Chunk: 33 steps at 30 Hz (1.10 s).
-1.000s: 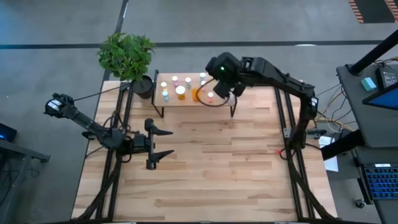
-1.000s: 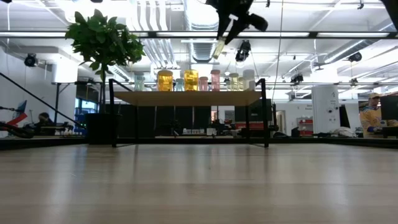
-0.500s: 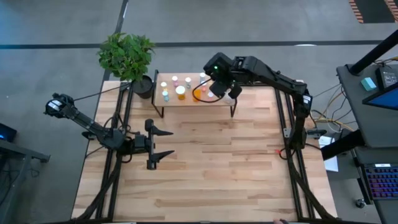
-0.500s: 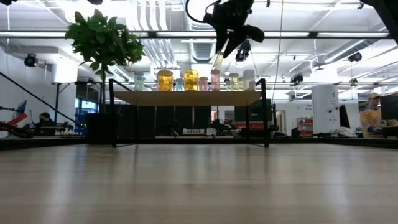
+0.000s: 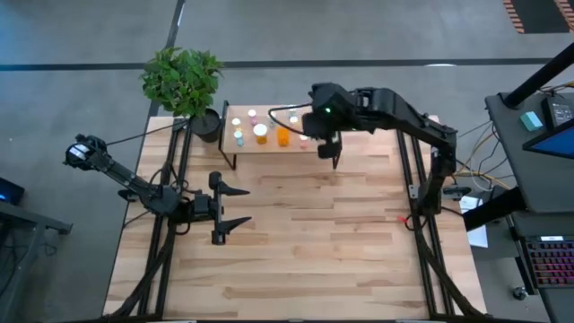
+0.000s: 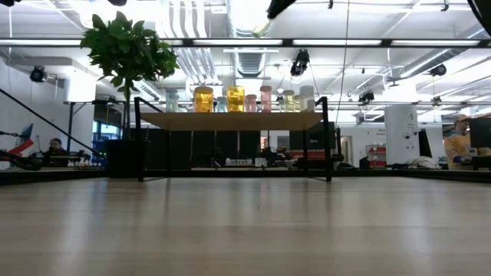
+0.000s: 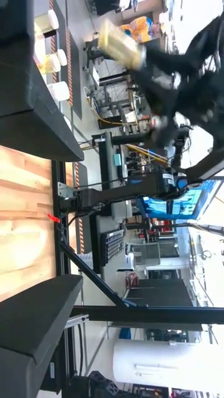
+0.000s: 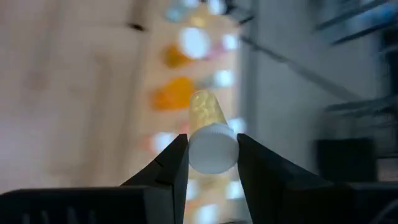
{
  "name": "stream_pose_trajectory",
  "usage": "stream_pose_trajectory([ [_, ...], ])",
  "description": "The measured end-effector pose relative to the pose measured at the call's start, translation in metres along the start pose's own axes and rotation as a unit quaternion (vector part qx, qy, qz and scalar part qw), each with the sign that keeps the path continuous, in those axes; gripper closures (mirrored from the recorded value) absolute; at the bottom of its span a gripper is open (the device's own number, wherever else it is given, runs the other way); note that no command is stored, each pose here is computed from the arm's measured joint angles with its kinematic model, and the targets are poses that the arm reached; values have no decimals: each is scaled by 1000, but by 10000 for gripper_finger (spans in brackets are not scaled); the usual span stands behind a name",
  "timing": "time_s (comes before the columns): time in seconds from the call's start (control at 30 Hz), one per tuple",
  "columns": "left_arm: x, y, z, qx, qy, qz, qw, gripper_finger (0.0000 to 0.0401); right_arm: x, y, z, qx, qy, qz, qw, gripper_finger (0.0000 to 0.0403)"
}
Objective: Pick and place medicine bottles onto shelf by color
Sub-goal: Put the yellow pill bottle on the shelf
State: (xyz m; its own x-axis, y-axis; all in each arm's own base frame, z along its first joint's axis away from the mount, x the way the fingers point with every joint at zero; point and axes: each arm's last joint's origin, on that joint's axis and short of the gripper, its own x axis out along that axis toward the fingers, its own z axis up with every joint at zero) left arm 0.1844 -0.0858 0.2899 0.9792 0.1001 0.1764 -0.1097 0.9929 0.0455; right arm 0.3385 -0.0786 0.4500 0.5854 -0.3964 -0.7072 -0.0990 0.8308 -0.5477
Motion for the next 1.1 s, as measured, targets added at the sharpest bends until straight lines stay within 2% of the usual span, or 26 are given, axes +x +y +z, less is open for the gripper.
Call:
stream_pose_trajectory([
  [0.1,0,0,0,0,0,0,1000,107,-9,12,-4,64,15,68,995,296],
  [0.2,0,0,0,0,0,0,1000,107,-5,24,-9,128,76,100,984,296],
  [0.27,0,0,0,0,0,0,1000,107,5,34,-13,137,122,118,976,296],
  [0.37,0,0,0,0,0,0,1000,107,21,42,-11,156,145,124,969,296],
  [0.57,0,0,0,0,0,-1,1000,107,48,46,-13,147,191,110,964,296],
  [0.77,0,0,0,0,0,-1,1000,107,60,45,-14,109,206,103,967,296],
  [1.1,0,0,-1,0,1,-1,1000,107,87,44,-18,81,239,95,963,296],
])
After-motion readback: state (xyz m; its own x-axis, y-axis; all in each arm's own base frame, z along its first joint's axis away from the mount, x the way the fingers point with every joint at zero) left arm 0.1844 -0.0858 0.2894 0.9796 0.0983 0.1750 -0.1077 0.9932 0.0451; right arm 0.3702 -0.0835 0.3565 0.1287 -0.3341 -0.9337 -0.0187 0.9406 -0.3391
